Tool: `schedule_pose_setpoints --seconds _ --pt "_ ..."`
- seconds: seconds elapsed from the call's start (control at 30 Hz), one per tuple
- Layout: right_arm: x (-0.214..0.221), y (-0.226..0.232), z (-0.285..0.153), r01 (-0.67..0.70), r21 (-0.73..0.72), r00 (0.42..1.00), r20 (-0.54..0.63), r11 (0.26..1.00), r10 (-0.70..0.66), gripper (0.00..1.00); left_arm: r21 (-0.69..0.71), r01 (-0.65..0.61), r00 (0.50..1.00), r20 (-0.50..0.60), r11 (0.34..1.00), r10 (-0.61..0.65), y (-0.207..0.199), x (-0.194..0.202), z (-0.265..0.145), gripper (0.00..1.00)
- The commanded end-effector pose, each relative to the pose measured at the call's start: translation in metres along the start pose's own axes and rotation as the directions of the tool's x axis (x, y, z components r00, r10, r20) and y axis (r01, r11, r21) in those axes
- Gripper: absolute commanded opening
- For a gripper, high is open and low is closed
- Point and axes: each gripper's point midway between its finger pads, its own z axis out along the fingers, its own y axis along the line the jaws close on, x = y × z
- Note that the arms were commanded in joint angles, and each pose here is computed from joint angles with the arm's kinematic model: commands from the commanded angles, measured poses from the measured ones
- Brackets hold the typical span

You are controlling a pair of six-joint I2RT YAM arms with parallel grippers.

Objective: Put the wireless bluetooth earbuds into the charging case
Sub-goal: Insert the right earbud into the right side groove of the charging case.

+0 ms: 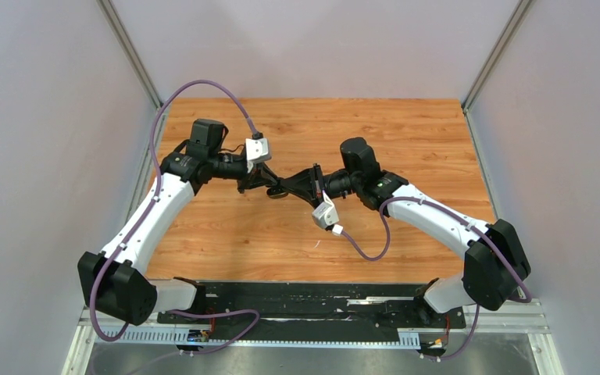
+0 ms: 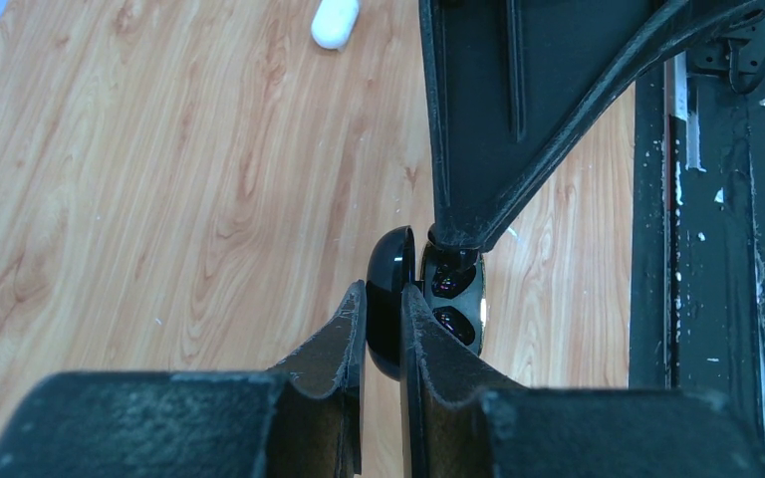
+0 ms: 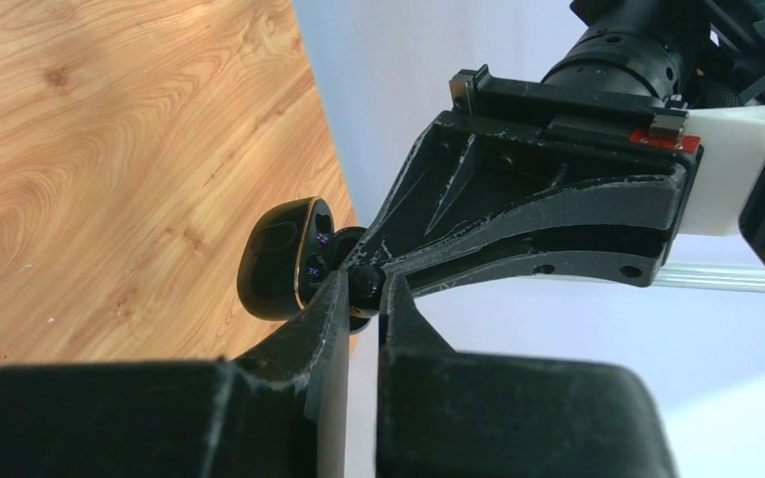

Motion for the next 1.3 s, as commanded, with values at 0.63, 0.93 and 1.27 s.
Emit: schedule_pose_setpoints --seconds 0.63,0.93,1.27 --pt "0.005 0.013 0.001 0.203 -0.155 0.979 0.008 0.967 -0.204 0.0 0.091 -0.026 0.999 -0.02 0.995 0.028 -0.014 -0.016 0.002 0.0" --pt "0.01 0.021 -0.001 0.188 -0.216 0.981 -0.007 0.958 -0.194 0.0 0.113 -0.028 0.999 -0.04 0.993 0.033 -0.019 -0.013 0.005 0.0" --pt "0.014 0.021 0.0 0.118 -0.214 0.992 -0.022 0.97 -0.126 0.27 0.084 -0.056 0.998 -0.034 0.995 0.059 -0.015 -0.013 0.005 0.0"
